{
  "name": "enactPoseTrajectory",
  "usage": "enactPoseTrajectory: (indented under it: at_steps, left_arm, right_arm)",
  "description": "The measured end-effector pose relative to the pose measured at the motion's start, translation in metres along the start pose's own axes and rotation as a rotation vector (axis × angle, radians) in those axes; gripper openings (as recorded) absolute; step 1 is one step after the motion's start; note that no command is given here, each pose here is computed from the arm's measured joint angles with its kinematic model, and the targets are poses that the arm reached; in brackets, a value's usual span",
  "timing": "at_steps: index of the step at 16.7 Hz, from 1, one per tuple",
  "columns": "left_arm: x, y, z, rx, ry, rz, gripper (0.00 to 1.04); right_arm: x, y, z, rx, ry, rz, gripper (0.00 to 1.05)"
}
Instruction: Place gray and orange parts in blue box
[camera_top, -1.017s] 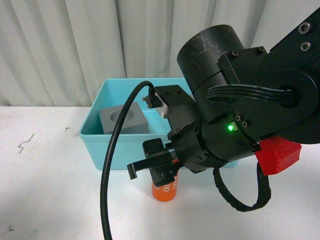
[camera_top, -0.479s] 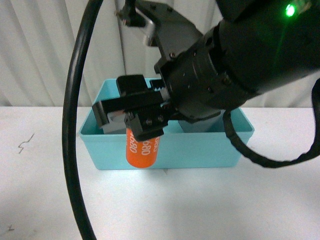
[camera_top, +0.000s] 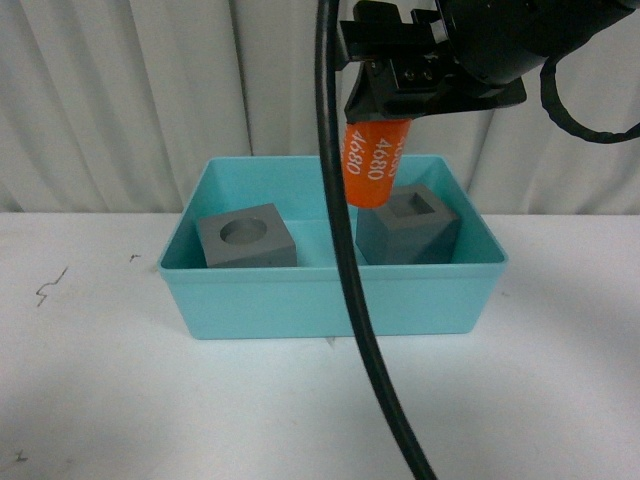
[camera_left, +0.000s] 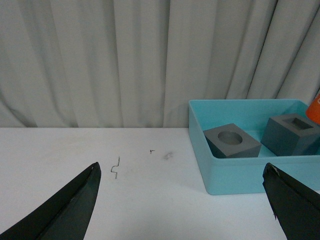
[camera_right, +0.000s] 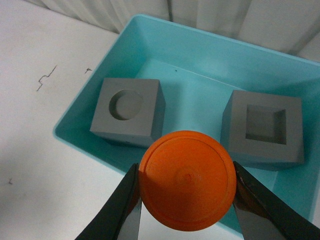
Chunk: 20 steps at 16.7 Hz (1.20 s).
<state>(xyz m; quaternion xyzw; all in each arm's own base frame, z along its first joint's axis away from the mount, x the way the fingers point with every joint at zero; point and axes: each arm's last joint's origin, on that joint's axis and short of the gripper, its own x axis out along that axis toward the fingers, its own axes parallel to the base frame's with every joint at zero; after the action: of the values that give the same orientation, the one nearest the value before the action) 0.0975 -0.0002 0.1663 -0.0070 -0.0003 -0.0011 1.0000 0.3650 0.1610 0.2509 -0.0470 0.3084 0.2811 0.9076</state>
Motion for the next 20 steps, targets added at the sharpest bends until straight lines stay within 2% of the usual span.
enactPoseTrajectory:
  at_steps: [8,20]
  left_arm:
    - [0.000,0.000,0.000,0.000,0.000,0.000,0.98]
    - [0.000,0.000,0.000,0.000,0.000,0.000,0.98]
  right_arm:
    - [0.033,-0.038,-0.017,0.109,0.002,-0.049,0.46]
    - [0.083,-0.047,-0.052,0.175,0.105,-0.025,0.45]
